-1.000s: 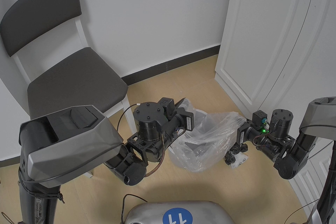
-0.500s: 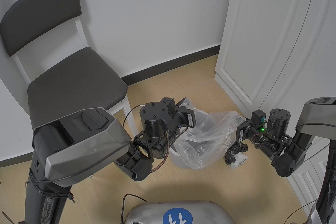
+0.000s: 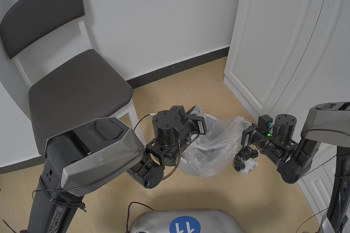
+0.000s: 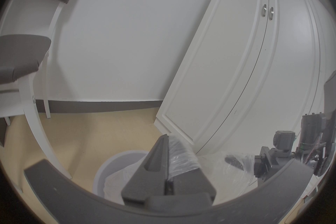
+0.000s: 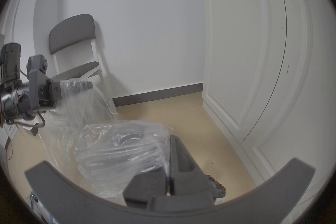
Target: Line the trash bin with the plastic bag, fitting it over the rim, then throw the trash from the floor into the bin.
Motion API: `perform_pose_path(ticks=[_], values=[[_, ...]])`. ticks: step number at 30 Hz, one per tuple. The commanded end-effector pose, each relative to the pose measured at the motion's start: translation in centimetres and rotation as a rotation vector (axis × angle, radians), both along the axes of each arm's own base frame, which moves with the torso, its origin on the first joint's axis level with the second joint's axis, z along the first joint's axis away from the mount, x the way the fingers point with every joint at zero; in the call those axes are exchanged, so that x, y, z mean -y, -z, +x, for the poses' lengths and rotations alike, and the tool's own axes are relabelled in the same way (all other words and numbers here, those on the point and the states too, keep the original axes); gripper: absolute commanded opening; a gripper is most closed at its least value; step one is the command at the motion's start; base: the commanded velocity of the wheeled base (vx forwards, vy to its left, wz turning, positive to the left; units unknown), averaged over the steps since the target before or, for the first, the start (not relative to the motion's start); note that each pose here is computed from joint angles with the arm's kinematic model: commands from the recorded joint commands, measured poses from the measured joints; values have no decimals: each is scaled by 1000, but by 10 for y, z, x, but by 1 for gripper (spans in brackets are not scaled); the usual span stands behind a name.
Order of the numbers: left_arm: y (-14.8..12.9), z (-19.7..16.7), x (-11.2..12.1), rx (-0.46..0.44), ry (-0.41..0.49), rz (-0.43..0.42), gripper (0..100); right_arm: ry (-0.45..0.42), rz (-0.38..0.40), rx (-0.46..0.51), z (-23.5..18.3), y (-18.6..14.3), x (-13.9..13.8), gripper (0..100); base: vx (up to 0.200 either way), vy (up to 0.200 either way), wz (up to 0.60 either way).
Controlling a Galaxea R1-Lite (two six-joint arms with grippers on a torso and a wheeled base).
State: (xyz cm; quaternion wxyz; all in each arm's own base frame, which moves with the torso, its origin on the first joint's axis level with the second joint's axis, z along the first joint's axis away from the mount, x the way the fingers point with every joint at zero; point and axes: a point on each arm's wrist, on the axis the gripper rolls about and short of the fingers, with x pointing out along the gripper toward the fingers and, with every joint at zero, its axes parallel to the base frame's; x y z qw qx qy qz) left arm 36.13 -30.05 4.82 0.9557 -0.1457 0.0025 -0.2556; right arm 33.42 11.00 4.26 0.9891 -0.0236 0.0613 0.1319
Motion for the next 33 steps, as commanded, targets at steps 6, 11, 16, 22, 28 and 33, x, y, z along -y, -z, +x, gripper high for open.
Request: perform_pose_path(ticks=[6, 11, 16, 22, 28, 33], values=[[20, 7, 10, -32, 10, -35, 0, -21, 24, -11, 9, 26, -13, 0, 0, 0, 0], [20, 13, 21, -80, 21, -79, 0, -23, 20, -21, 9, 30, -14, 0, 0, 0, 0], [20, 19, 23, -160, 19, -137, 0, -23, 21, -18, 13, 33, -15, 0, 0, 0, 0], [28, 29, 30, -200, 15, -147, 0, -15, 23, -13, 15, 32, -13, 0, 0, 0, 0], [36, 43, 38, -239, 8, -113, 0, -3, 27, 0, 16, 28, -9, 0, 0, 0, 0], [41, 61, 41, -253, -14, -104, 0, 13, 35, 23, 20, 21, -3, 0, 0, 0, 0]])
